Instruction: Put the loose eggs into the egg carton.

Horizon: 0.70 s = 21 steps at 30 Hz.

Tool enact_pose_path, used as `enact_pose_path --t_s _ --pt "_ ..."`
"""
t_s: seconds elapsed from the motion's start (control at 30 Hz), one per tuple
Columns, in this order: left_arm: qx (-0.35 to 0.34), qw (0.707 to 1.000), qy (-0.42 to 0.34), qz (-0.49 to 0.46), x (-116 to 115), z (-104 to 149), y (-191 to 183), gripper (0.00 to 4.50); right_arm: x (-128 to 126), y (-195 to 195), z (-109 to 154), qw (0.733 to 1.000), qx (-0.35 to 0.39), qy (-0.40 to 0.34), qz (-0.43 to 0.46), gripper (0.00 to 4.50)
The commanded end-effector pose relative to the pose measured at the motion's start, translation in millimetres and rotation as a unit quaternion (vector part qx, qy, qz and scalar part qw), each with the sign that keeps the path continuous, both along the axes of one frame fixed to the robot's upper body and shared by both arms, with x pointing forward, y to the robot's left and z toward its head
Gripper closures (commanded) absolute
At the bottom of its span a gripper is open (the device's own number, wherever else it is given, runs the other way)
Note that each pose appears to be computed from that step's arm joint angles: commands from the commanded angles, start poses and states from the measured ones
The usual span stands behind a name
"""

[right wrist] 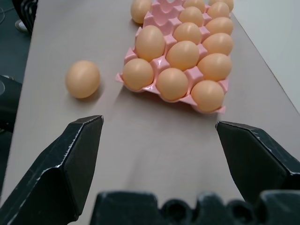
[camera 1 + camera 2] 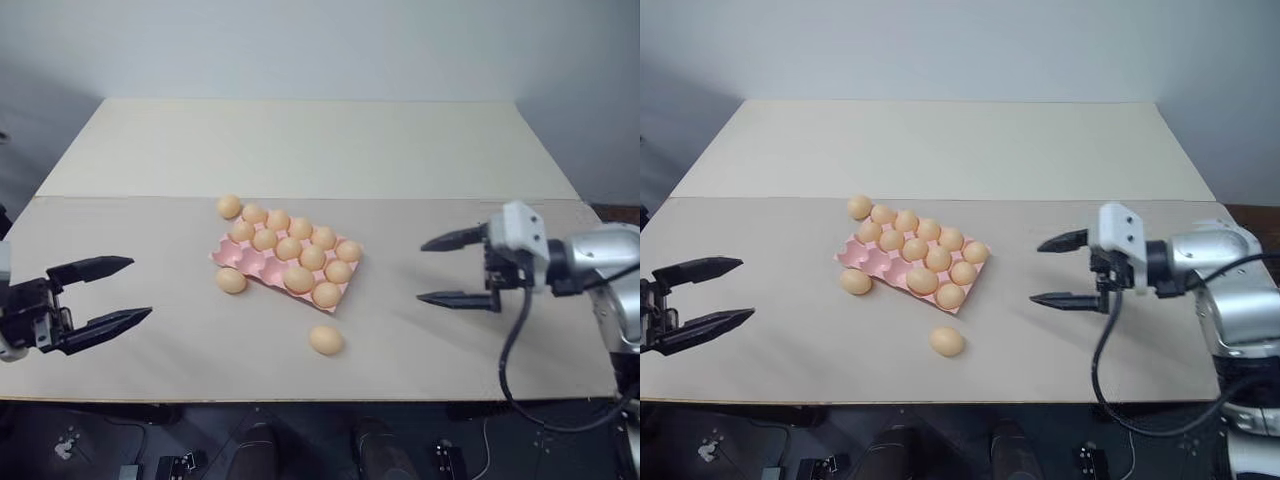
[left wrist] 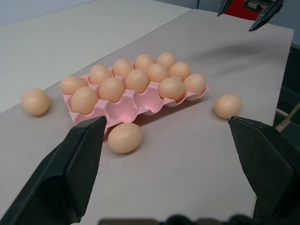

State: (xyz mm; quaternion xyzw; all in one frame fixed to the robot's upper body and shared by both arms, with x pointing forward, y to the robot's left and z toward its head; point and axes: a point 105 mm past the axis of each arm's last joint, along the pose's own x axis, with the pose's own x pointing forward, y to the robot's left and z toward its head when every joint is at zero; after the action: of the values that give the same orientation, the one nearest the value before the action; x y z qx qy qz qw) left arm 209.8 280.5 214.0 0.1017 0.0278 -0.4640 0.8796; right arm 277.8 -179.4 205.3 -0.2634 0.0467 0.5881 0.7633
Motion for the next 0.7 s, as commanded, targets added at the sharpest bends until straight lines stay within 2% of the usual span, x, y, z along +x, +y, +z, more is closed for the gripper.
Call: enact_pose_path --t_s 0.03,0.13,0.37,0.5,0.7 --pt "0.019 1.000 -0.007 -0.002 -7.4 2.0 8.6 0.00 -13.9 -10.1 7.1 1.000 0.003 -0.023 0.014 0.02" --pt "0.021 1.000 -0.003 0.000 -8.8 0.9 10.9 0.00 -26.0 -12.5 0.1 0.999 0.005 -0.013 0.029 0.02" --pt "0.020 1.000 -0.001 -0.006 -11.1 2.5 10.0 0.00 -29.8 -4.9 5.7 0.999 0.013 -0.026 0.038 0.02" --pt "0.022 1.000 -0.009 -0.013 -7.7 7.4 6.1 0.00 -30.1 20.3 6.2 0.998 0.004 -0.041 0.051 0.02" --pt "0.019 0.999 -0.013 -0.024 -4.4 8.6 -1.6 0.00 -27.3 68.8 -15.5 0.997 -0.039 -0.042 0.055 0.02"
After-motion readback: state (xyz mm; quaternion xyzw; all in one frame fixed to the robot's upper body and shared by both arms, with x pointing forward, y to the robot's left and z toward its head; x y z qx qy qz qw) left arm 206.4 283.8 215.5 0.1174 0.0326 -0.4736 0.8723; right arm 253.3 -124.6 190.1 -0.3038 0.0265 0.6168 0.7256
